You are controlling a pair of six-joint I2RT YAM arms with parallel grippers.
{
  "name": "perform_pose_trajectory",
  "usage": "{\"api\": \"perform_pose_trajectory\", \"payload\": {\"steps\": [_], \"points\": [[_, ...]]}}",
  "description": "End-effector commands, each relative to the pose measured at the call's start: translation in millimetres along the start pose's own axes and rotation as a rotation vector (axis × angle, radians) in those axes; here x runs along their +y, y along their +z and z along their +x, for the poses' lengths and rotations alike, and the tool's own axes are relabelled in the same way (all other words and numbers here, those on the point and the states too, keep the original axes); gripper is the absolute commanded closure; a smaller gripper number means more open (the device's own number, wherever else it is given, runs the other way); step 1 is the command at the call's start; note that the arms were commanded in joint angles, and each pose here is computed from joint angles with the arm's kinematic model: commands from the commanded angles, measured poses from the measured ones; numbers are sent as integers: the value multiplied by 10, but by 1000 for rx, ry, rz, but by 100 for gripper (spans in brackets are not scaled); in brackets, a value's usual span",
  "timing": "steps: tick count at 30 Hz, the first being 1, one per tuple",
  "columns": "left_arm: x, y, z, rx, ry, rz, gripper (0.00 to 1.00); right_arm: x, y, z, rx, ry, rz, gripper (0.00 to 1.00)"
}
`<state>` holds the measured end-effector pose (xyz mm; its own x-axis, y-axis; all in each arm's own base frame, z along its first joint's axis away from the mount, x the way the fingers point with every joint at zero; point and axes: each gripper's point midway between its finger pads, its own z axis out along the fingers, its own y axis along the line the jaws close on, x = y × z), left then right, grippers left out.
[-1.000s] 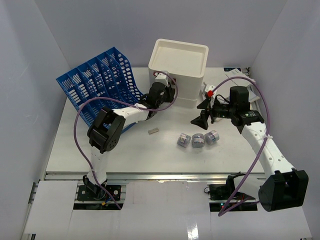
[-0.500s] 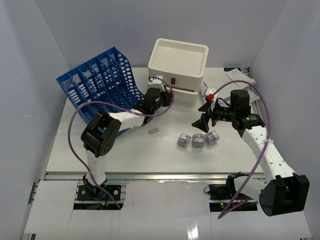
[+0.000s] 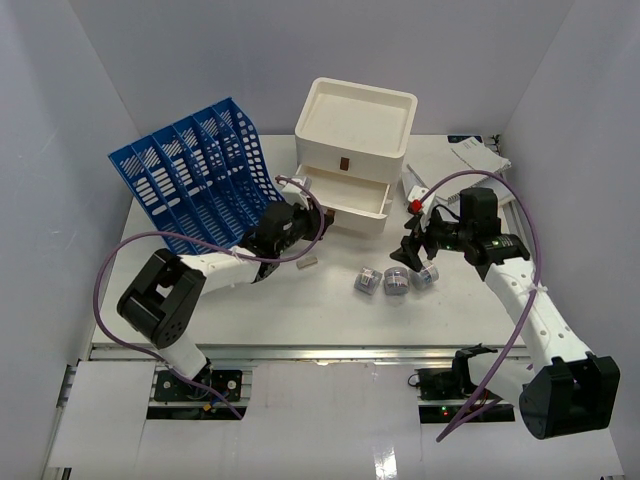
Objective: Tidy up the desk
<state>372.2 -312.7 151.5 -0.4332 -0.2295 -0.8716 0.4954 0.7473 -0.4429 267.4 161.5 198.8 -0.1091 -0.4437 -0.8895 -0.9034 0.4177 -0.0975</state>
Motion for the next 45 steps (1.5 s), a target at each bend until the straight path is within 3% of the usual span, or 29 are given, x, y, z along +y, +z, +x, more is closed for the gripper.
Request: {"api": "perform_pose_trajectory", "payload": {"steps": [1,9,15,19,22,28,32,36,45], "points": [[-316,-110,-141,-3,12,135,96,-98,0,10,23,12,26,10],[-429,-116,-86,70,46,190,43,-292,-17,89,90,107,129,9],[-554,-311,-80,117,141,265,25,-253,-60,230,180,88,98,9],[-646,-497,-109,148,185,307,22,121,-160,406,258,-83,-144,10],[-664,-653,-131,165,219,312,21,76,-227,546,325,-157,-132,10],[-434,-1165,-119,191,285,181,16,-243,-233,712,418,46,102,10],[-306,-1537,-169,116,314,116,3,-322,-269,920,463,229,268,10],[-192,-1741,-256,48,343,52,2,-215,-211,1146,508,364,280,10],[-172,-1900,-461,-33,375,13,2,-288,-130,1479,597,430,345,7]]}}
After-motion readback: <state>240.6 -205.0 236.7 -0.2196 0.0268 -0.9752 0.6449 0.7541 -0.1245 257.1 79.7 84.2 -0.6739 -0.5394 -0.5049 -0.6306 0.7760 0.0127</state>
